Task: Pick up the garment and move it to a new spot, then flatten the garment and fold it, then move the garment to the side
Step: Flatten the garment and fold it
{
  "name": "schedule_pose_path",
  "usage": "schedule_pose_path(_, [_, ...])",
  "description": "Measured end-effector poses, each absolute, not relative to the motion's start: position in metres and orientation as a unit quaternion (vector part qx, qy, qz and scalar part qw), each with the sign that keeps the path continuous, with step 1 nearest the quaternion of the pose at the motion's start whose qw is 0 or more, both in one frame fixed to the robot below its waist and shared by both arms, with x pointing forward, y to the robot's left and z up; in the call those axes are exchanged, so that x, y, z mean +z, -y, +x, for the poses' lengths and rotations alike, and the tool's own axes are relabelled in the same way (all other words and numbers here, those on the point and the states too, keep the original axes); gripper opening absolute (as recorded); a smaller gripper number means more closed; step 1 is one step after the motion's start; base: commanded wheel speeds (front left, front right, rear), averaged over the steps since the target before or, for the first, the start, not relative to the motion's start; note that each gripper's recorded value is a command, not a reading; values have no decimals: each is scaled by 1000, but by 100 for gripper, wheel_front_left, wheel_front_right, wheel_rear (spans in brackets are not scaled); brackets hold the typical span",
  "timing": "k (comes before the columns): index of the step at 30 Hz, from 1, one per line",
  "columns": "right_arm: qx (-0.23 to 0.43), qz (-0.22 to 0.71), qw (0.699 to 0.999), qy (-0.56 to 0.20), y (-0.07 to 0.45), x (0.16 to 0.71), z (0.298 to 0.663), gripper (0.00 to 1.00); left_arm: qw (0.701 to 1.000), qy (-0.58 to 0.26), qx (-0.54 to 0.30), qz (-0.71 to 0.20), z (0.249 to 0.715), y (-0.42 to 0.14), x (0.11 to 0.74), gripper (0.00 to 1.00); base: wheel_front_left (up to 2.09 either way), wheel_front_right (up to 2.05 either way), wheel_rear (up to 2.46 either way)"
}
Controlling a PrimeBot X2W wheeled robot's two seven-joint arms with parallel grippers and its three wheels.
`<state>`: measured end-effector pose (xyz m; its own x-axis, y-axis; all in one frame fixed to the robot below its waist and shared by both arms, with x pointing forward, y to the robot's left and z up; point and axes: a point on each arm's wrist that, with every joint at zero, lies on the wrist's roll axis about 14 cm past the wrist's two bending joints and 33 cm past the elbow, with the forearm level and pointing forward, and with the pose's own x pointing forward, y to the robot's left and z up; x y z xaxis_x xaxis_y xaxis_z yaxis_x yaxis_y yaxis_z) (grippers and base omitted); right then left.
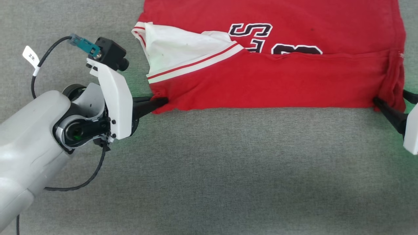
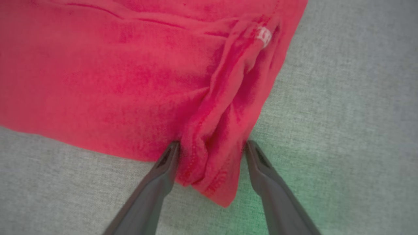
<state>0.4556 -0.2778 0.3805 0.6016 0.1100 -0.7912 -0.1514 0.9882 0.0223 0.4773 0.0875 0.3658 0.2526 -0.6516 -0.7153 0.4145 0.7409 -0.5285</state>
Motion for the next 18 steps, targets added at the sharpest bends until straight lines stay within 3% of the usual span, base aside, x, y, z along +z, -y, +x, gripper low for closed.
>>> schedule_pose_path(1, [72, -22, 891, -447, 278, 377, 455, 100, 783, -506, -341, -118, 477, -87, 366, 0, 0, 0, 0])
schedule_pose_path(2, [71, -22, 888, -454, 278, 374, 454, 80, 783, -506, -341, -120, 477, -87, 365, 0, 0, 0, 0])
schedule_pose_path(4, [71, -19, 883, -464, 278, 371, 454, 16, 785, -503, -341, -123, 478, -86, 365, 0, 0, 0, 0])
schedule_pose_path(5, [75, -18, 882, -465, 276, 370, 454, 0, 786, -501, -341, -124, 478, -86, 365, 0, 0, 0, 0])
schedule_pose_path(18, [87, -20, 894, -440, 272, 389, 446, 0, 790, -477, -350, -157, 449, -90, 386, 0, 0, 0, 0])
